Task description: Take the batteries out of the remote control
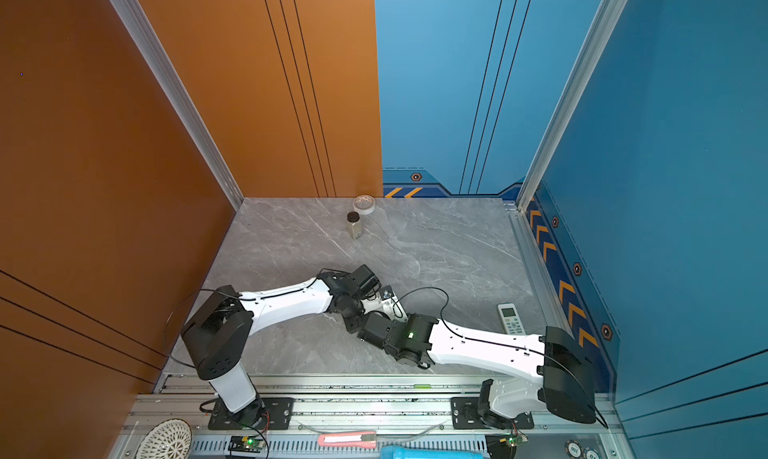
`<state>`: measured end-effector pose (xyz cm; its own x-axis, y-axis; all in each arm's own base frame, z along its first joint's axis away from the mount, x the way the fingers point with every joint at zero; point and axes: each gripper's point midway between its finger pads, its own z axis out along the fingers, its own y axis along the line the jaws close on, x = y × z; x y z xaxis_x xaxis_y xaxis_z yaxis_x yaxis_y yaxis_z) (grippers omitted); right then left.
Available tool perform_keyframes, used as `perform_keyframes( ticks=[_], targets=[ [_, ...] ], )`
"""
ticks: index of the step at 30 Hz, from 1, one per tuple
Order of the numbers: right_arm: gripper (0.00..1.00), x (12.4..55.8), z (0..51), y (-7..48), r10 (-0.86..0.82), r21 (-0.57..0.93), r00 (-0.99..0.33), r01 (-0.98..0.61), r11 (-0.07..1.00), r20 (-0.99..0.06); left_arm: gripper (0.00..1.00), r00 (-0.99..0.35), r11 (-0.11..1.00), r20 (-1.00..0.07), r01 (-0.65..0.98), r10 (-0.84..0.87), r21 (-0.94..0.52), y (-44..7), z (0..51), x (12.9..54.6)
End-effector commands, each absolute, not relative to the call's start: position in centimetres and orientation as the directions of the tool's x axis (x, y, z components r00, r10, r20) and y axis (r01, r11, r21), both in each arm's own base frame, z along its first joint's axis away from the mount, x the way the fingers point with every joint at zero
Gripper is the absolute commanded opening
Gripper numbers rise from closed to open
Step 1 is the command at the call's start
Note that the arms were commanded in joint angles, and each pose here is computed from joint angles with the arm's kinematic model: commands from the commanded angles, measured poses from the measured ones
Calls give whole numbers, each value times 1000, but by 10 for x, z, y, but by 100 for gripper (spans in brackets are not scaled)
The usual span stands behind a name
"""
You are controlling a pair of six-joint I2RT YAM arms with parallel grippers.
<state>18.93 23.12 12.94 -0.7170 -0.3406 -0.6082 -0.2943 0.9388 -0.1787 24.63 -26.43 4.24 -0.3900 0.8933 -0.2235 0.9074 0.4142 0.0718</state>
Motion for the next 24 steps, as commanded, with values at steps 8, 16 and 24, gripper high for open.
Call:
perform_keyframes(
  ticks=[8,16,24],
  targets=[
    [0,196,144,209,-254,-135,-641,-229,964,-725,36,-459,465,-92,884,884,50,-235,31,236],
    [0,192,150,234,-173,179,-750,-363,915,-638,36,-419,435,-127,888,899,148,-234,37,242],
    [0,183,157,239,-273,243,-816,-441,864,-509,36,-388,408,-134,893,912,191,-235,37,240]
  ],
)
